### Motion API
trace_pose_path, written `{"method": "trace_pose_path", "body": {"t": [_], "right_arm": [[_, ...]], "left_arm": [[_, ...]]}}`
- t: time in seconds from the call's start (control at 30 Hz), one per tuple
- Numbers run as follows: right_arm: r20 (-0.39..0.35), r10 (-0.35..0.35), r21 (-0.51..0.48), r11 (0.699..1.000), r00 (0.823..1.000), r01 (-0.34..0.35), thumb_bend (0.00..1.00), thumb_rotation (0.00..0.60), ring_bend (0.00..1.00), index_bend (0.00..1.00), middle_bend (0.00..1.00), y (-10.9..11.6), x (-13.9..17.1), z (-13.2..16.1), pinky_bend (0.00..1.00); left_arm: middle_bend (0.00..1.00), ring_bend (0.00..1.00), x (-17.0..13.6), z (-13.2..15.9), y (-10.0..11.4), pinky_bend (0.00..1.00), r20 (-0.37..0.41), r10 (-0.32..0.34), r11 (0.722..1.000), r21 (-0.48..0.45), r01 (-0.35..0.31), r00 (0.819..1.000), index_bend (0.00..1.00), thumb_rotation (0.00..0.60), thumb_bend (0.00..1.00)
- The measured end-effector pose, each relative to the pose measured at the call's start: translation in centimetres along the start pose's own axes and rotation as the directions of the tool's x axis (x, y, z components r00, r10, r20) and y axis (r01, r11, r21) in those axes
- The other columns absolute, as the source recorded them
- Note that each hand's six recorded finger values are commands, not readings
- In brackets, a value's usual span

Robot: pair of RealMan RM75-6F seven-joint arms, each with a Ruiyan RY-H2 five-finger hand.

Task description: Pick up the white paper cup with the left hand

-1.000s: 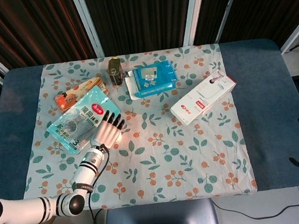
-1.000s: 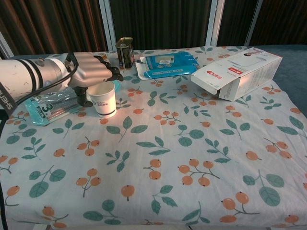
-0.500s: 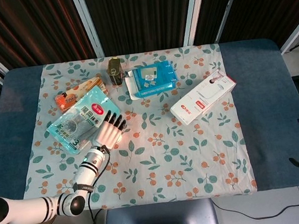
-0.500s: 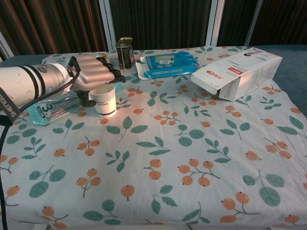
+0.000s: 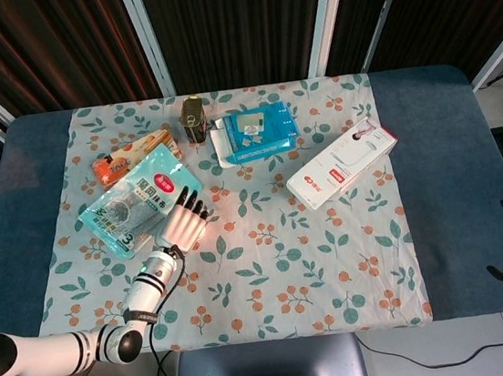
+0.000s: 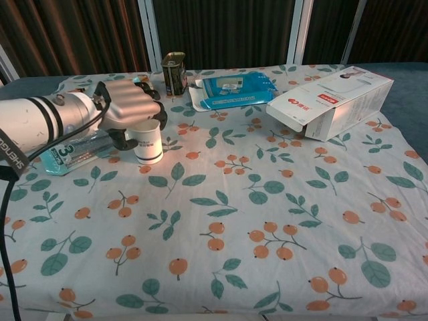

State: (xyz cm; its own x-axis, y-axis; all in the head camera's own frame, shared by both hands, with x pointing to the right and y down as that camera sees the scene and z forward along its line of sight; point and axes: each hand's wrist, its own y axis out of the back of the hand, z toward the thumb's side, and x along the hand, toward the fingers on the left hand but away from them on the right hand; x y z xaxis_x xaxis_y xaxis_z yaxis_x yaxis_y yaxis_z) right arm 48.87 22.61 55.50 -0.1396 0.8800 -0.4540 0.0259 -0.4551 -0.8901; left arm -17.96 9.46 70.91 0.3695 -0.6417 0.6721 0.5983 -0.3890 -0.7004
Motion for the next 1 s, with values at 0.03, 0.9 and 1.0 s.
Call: {"method": "trace_pose_path", "body": {"t": [0.03, 0.9, 1.0], "right_arm": [[0.000, 0.001, 0.000, 1.000, 1.000, -0.001, 0.11, 0.600, 0.00, 0.00, 0.00, 0.0, 0.0, 0.0, 0.00], [-0.007, 0.021, 0.009, 1.000, 1.000, -0.021, 0.11, 0.600, 0.00, 0.00, 0.00, -0.4, -0.4, 0.4, 0.00], [-0.010, 0.020, 0.010, 1.000, 1.000, -0.019, 0.11, 0.600, 0.00, 0.00, 0.00, -0.5, -0.4, 0.6, 0.00]], "left_arm": [[0.18, 0.00, 0.0, 0.0, 0.1, 0.00, 0.000, 0.004, 1.000, -0.002, -0.004, 1.000, 0.31, 0.600, 0.44], [0.26, 0.00, -4.5, -0.1, 0.4, 0.00, 0.075, 0.053, 0.671, -0.741, 0.020, 0.996, 0.35, 0.600, 0.44], [0.26, 0.00, -5.2, 0.3, -0.7, 0.00, 0.092, 0.054, 0.563, -0.825, 0.046, 0.994, 0.35, 0.600, 0.44]]}}
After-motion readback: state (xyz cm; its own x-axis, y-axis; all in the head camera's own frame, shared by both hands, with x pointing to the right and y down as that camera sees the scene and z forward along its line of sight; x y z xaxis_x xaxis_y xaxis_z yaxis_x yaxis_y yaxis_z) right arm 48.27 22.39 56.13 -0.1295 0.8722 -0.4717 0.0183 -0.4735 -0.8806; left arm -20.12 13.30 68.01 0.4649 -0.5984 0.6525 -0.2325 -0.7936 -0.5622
